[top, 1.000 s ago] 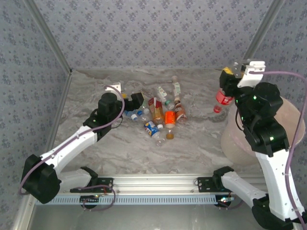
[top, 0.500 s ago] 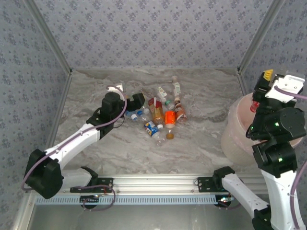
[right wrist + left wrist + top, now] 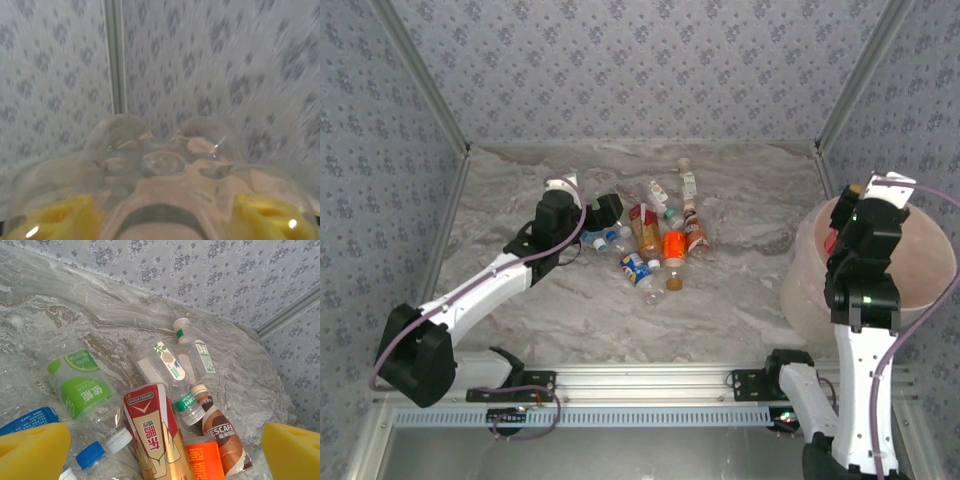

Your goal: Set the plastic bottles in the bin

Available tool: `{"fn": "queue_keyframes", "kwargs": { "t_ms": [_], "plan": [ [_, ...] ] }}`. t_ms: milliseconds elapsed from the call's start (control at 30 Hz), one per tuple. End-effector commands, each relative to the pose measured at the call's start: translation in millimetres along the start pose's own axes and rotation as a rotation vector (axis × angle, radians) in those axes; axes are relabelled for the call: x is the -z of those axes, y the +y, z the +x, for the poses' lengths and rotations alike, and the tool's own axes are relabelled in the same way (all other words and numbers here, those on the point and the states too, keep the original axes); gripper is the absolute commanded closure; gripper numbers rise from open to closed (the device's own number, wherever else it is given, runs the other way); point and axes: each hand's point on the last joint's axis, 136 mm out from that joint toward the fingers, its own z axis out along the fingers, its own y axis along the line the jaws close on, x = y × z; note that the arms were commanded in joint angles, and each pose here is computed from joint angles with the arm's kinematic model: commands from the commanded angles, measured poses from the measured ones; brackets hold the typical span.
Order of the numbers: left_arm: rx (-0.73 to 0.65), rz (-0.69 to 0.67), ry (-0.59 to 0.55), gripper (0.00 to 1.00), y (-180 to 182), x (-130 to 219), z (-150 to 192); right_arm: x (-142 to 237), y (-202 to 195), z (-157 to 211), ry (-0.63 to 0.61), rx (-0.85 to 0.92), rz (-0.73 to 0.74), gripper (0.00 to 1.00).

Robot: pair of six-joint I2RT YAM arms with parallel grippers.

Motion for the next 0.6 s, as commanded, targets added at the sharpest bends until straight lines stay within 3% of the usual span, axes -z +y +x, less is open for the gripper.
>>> {"fn": "queue_keyframes", "kwargs": {
  "t_ms": [0, 133, 367, 567],
  "plan": [
    [0.01, 0.02, -0.004, 0.02, -7, 4, -9, -10, 11, 37, 0.087, -0.056, -0.063, 0.55],
    [0.009, 0.014, 0.01, 0.02, -6, 4, -6, -16, 19, 62, 0.144, -0.064, -0.107, 0.5],
    [0.022, 0.008, 0.023, 0.02, -2, 2, -2, -21, 28, 74, 0.186, -0.085, -0.147, 0.47],
    [0.026, 0.003, 0.033, 0.02, 0, 1, 2, -19, 30, 74, 0.193, -0.117, -0.155, 0.33]
  ]
}}
